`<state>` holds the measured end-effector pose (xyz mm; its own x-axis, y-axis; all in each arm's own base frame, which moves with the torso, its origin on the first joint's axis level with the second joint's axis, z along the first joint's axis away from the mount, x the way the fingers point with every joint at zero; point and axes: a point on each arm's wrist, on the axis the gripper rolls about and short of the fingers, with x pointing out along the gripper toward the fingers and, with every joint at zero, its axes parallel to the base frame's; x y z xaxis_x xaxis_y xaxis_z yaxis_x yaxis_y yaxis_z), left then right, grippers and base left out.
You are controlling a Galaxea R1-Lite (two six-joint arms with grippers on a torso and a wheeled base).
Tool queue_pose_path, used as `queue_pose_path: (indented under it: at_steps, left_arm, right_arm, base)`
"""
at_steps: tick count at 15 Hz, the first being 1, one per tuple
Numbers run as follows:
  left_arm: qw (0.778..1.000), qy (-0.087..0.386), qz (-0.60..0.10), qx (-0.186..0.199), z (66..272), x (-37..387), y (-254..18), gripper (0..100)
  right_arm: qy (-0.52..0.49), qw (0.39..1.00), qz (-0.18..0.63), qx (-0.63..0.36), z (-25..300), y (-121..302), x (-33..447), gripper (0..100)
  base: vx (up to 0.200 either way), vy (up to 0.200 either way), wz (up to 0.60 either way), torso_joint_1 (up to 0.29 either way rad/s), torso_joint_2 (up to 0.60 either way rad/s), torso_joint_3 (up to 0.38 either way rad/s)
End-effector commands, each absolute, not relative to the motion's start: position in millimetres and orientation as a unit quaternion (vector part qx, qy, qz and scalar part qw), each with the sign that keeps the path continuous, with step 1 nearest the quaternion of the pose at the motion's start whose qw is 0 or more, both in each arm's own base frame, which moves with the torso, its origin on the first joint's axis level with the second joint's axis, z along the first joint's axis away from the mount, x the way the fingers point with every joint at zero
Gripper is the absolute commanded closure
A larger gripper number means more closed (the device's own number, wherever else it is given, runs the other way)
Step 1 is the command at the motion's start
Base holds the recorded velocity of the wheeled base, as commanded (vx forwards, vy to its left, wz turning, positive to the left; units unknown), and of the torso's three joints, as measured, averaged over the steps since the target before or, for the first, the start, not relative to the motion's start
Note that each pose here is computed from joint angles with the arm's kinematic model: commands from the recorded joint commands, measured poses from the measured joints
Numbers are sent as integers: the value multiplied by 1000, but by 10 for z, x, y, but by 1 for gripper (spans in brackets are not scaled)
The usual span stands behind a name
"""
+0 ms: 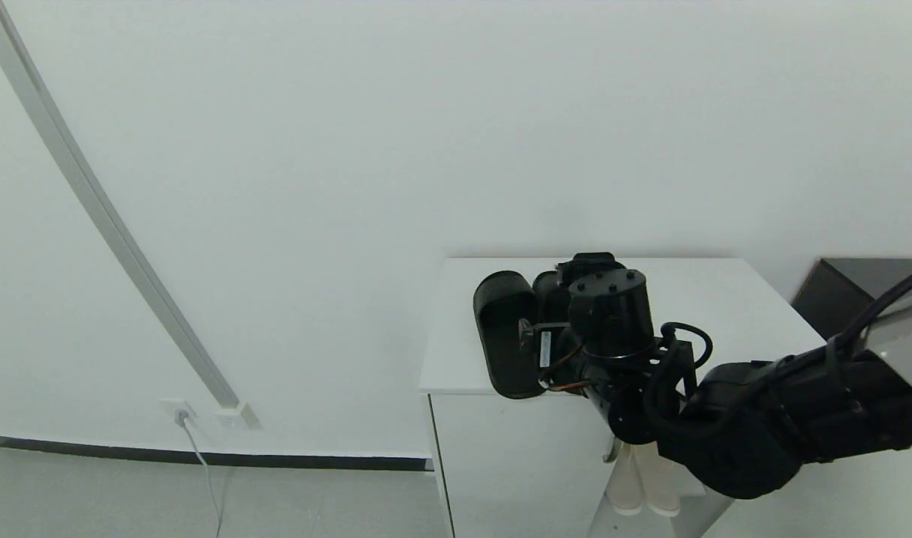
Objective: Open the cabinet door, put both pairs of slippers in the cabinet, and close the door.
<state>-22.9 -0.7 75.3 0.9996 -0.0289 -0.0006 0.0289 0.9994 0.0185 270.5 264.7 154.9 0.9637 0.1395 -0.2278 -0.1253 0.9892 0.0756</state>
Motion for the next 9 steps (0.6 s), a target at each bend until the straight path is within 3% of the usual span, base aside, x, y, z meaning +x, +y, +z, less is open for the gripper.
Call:
queue_pose_path:
  at_steps: [1, 9]
  left_arm:
    - [1000, 1, -15, 9, 753, -228, -7, 100]
    - [1000, 1, -15, 8, 753, -228, -7, 100]
  right_arm:
    - [131, 989, 66, 17, 1357, 2702, 2743, 0]
    - [84, 994, 68, 2, 1105, 2793, 3305, 0]
  base:
    - [0, 0, 0, 0, 0, 0]
    - [0, 0, 0, 0, 0, 0]
